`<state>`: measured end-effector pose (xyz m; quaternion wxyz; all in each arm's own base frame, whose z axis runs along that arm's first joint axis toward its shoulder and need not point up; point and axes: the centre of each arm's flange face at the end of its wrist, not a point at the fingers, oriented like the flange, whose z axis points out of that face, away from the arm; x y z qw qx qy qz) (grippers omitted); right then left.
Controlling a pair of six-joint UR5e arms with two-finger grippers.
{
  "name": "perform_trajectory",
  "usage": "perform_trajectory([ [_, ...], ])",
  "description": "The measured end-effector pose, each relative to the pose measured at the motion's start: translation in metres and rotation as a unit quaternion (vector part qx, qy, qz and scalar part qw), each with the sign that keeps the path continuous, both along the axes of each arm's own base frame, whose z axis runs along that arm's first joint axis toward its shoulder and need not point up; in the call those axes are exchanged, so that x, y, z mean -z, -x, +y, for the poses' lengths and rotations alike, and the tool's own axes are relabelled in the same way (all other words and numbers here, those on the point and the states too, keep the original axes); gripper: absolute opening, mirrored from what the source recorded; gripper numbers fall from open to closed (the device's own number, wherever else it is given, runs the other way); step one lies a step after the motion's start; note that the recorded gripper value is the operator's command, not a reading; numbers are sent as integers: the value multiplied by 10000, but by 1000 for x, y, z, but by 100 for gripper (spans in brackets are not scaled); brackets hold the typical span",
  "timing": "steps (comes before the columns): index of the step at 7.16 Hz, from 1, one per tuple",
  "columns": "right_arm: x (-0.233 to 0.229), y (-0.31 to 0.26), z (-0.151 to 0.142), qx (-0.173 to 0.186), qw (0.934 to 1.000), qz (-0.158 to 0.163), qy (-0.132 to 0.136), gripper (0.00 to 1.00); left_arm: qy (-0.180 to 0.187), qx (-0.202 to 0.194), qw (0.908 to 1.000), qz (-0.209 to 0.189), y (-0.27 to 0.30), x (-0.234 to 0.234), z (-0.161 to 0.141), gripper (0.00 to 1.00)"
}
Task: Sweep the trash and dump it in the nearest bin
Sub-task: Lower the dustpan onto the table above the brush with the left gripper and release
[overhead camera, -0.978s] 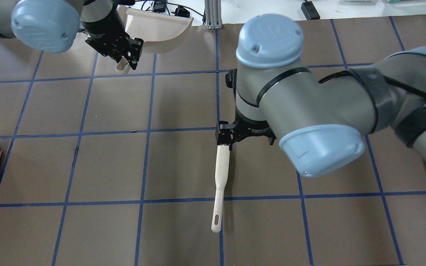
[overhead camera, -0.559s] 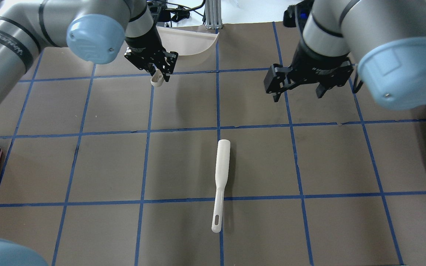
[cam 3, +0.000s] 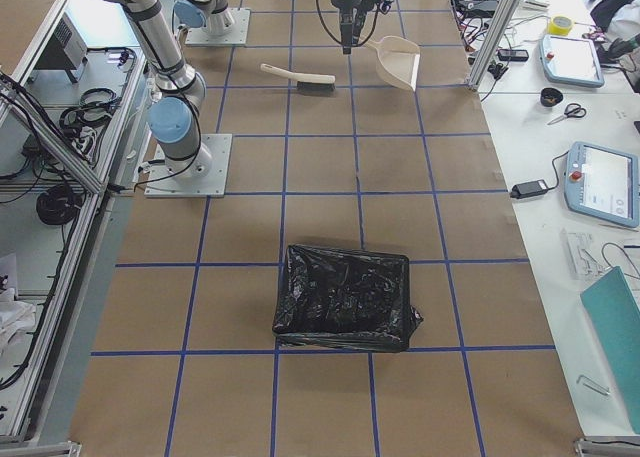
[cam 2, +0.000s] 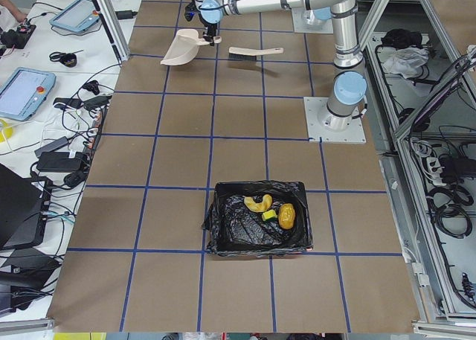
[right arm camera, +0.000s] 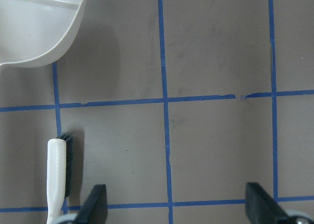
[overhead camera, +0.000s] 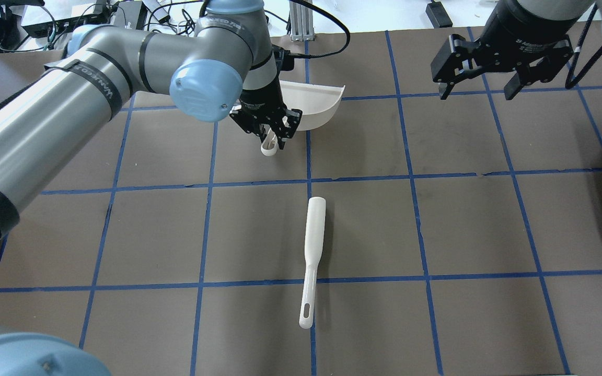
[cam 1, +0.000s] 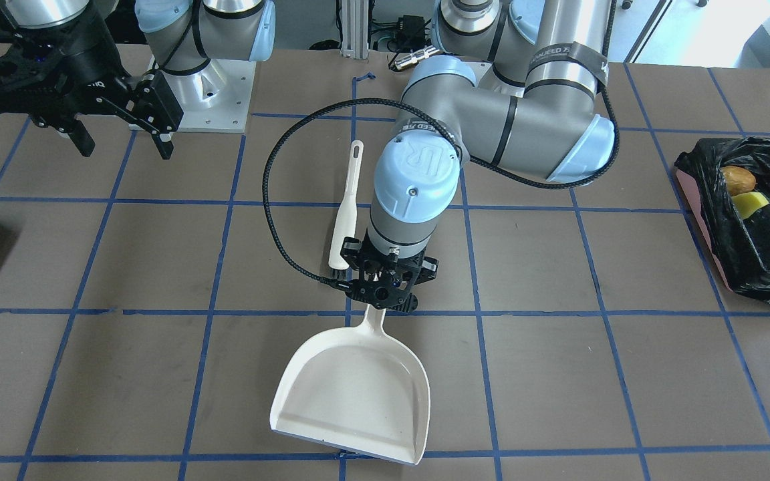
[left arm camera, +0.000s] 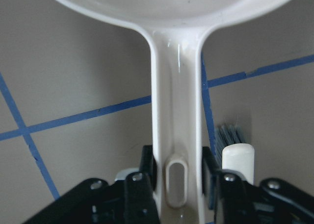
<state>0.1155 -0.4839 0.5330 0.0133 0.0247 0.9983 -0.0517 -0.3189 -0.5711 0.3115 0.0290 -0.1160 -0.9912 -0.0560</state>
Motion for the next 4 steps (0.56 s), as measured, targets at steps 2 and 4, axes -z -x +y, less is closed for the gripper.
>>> perform_trajectory([
  [2,0,2,-1,-25,10000,11,6,100,-117,-63,9999,21,14,18,7,0],
  [4,2,2,-3,-33,10000,36,7,100,-159,-107,9998,27,21,32,10,0],
])
